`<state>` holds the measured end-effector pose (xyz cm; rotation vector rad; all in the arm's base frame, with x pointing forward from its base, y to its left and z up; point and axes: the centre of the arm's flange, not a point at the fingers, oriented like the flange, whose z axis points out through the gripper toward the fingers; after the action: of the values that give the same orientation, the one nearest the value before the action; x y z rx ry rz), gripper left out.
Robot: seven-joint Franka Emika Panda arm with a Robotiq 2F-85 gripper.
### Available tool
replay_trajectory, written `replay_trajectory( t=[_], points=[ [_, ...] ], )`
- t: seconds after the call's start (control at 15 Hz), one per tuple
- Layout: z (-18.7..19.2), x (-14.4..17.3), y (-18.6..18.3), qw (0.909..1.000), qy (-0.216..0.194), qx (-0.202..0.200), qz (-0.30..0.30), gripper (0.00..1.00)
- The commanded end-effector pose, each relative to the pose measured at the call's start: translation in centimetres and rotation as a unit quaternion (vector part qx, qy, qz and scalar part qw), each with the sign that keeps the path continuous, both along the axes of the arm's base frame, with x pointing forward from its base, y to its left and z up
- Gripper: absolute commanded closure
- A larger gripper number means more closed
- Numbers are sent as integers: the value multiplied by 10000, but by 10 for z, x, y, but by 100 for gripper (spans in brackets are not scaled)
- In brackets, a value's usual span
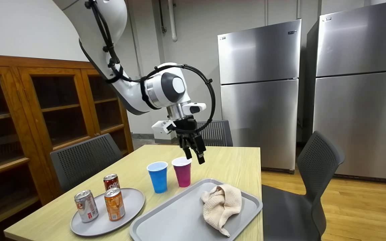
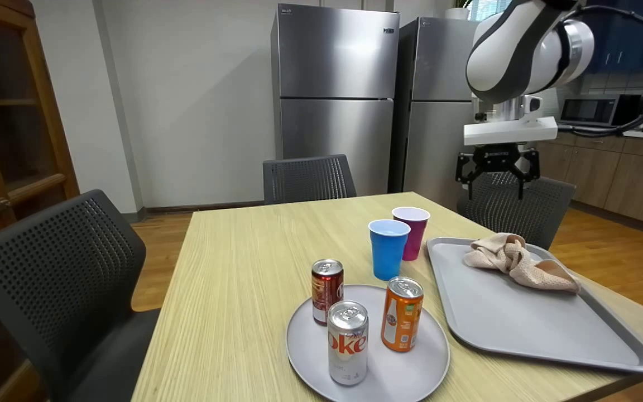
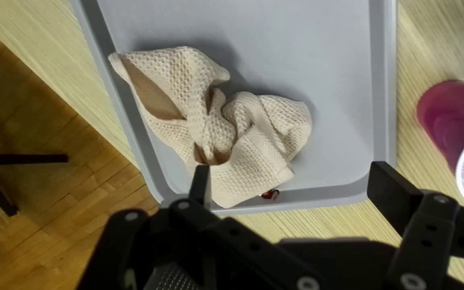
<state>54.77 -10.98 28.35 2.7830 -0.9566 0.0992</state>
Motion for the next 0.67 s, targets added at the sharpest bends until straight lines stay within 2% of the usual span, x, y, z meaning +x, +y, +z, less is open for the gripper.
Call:
replay_trajectory(
  t=[0.0, 0.27, 0.33, 0.6],
  points=[
    [-5, -23, -14, 9998, 40, -46, -163, 0],
    [-10, -33, -26, 9991, 112, -134, -388, 0],
    [-16, -21, -26, 9995, 191, -54, -264, 0],
    [-18, -23, -29, 9992, 208, -81, -324, 0]
  ],
)
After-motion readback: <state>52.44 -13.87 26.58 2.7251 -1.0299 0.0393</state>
